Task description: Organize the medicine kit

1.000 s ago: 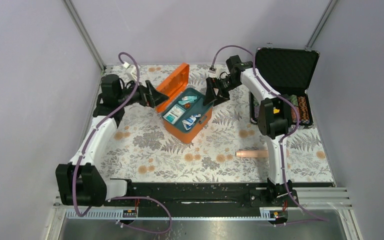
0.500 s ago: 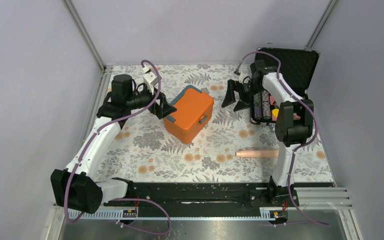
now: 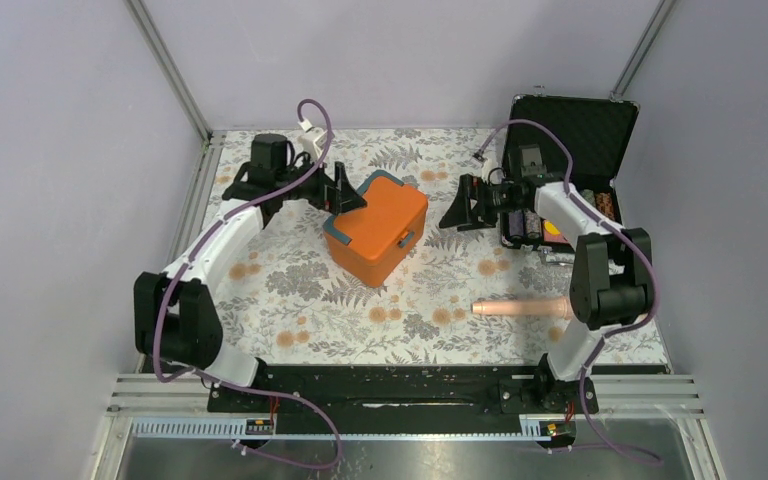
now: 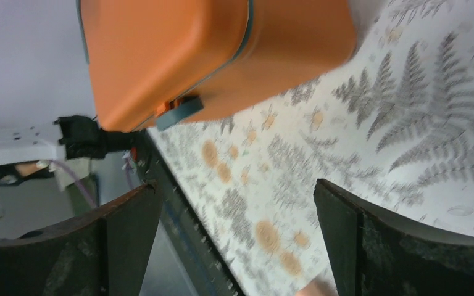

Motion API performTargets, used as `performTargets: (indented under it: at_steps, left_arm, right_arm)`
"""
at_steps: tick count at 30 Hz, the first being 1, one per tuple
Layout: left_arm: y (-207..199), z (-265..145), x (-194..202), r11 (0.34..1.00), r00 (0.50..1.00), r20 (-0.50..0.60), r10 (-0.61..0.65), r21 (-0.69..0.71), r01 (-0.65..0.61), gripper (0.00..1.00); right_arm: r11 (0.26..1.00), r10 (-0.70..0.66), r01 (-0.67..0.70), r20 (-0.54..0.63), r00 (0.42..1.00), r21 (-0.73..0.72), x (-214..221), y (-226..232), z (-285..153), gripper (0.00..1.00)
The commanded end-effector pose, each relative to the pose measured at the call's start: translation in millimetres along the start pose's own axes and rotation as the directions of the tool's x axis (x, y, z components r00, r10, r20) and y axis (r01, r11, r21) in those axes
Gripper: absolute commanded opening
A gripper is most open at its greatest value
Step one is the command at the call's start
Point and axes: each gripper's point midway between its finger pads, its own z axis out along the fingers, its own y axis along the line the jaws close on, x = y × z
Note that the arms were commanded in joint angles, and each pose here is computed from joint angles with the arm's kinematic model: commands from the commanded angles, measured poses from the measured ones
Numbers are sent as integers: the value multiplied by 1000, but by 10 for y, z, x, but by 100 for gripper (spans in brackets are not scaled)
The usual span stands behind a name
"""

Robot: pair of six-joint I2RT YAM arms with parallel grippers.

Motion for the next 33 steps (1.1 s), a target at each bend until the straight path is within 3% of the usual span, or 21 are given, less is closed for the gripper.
performTargets:
  at_steps: [1,5,11,18,24,29,33]
  left_arm:
    - [-427,58,-287,970,991,30,128,205,-131,93]
    - [-463,168,-158,965,992,-23,123,237,-114,84]
    - [-380,317,144,967,992,-77,102,241,-81,79]
    - [-240,185,429,986,988,-124,94,146,-76,82]
    - [-227,-58,638,991,983,-147,113,92,-100,84]
    - [-195,-180,750,993,981,-156,113,55,-106,86]
    - [-170,-218,690,994,986,-128,111,37,-107,87]
  right_arm:
    - [977,-206,211,297,932,14,-583,121,-2,100]
    - [986,-136,162,405,904,-32,-613,173,86,99]
    - [966,-144,204,331,933,-156,-614,376,331,100]
    - [939,-162,233,271,949,-252,-822,611,698,97]
    - [943,-206,267,278,938,-201,-1085,586,1016,99]
    - [929,-296,351,326,898,-122,-1385,613,977,100]
    - [950,-267,305,322,908,-74,-1317,524,862,100]
